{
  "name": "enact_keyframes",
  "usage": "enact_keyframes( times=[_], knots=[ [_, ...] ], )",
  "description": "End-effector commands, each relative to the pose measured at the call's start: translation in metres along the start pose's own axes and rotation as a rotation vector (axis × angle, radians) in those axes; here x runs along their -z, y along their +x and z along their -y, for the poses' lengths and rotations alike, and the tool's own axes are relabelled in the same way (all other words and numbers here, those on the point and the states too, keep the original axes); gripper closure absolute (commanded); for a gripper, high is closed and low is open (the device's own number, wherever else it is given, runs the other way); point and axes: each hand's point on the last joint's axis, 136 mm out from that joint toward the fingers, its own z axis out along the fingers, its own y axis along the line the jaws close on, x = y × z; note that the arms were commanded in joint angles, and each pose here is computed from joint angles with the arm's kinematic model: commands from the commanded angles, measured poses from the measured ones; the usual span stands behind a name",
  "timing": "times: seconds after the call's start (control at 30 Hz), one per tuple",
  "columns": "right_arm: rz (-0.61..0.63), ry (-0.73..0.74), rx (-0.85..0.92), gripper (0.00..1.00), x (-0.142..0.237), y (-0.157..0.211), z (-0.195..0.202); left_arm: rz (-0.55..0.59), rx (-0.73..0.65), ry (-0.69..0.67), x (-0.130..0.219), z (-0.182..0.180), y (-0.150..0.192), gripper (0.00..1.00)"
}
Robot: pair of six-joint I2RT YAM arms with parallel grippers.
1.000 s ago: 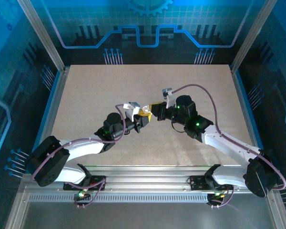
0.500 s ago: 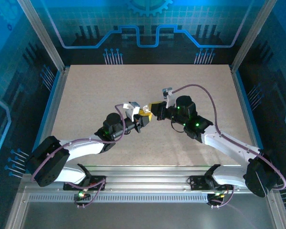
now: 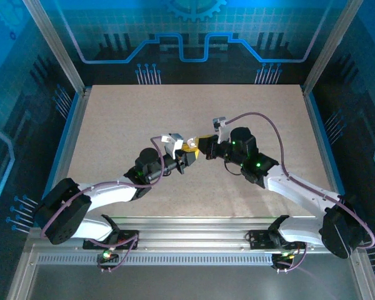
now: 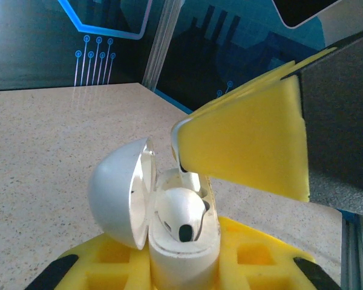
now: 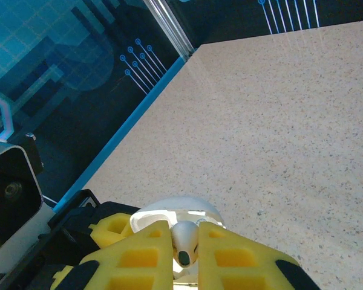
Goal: Insert the wireless bluetooth earbuds into the charging case
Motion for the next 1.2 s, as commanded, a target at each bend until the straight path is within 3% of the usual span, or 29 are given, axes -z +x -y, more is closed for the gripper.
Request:
enact_keyframes(
  times=[0.0, 0.23, 0.77, 1.1, 1.17],
  knots=[
    [-0.012, -0.003, 0.000, 0.87, 0.003, 0.008, -0.001, 0.091, -0.018, 0.054, 0.000, 0.018, -0.032, 0.82],
    [-0.018, 0.001, -0.005, 0.86, 0.005, 0.013, 0.002, 0.091, -0.025, 0.059, 0.000, 0.019, -0.033, 0.82],
    [0.011, -0.003, 0.014, 0.69, 0.016, 0.004, -0.004, 0.084, -0.031, 0.076, 0.002, 0.022, -0.032, 0.82],
    [0.071, -0.069, 0.130, 0.53, 0.040, -0.016, -0.024, 0.048, -0.078, 0.135, 0.006, 0.033, -0.024, 0.82],
    [0.085, -0.085, 0.165, 0.44, 0.047, -0.018, -0.027, 0.030, -0.105, 0.159, 0.008, 0.038, -0.021, 0.82]
  ],
)
